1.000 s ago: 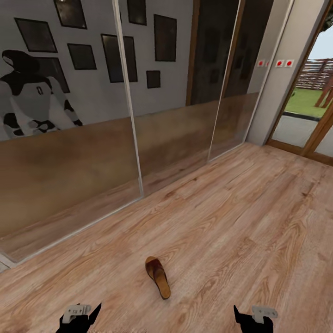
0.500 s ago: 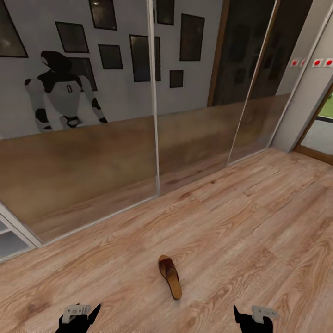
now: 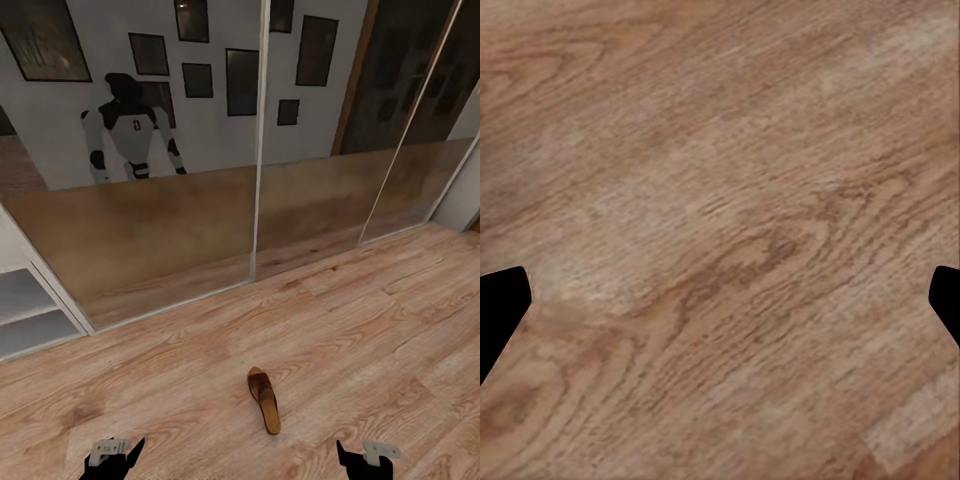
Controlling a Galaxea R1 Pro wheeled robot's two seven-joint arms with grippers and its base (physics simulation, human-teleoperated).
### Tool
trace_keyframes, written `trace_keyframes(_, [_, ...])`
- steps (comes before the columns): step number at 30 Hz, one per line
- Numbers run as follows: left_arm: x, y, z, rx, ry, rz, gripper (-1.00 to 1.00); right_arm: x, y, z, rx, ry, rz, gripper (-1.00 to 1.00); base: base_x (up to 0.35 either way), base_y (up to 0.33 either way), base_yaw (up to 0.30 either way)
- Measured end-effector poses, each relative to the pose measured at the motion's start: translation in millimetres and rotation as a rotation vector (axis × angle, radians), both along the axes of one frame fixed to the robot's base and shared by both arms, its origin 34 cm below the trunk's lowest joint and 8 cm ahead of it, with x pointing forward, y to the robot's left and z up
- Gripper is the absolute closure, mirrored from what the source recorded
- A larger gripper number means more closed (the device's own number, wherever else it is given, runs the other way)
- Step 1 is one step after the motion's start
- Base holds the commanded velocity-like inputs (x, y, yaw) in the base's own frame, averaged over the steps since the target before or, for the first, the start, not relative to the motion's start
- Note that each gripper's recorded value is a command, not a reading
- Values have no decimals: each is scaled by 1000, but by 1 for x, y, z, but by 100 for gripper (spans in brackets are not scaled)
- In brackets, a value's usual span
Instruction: Pick up the two gym shoes and the two sandals from the corridor floor and place them onto the hallstand (shoe rack) in the corridor, making sure they are on the rack and not on the floor. Arrange them so the two gym shoes are next to each other and the two sandals are next to each other.
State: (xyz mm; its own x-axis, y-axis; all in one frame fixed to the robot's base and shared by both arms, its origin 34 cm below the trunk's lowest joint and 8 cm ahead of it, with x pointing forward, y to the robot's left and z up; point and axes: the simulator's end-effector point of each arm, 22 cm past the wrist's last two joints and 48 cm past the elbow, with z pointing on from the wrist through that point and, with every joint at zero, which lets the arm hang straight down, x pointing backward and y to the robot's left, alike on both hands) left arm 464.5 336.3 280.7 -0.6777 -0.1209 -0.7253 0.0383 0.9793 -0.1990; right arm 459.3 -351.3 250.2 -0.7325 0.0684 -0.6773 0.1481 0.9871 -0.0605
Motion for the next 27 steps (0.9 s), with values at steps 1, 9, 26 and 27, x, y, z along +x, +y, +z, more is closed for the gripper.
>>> trace_keyframes(1, [0, 0, 0, 0, 1, 0, -100, 0, 0, 0, 0, 0, 1, -100, 0, 0, 278])
trace_keyframes(9, [-1, 1, -1, -2, 3, 6, -100, 0, 1, -1, 0, 0, 1, -100, 0, 0, 278])
trace_keyframes(26, [-4, 2, -5, -7, 12, 16, -100, -2, 2, -4, 0, 9, 2, -100, 0, 0, 278])
trace_keyframes(27, [-4, 2, -5, -7, 12, 16, -100, -3, 2, -4, 0, 10, 2, -100, 0, 0, 278])
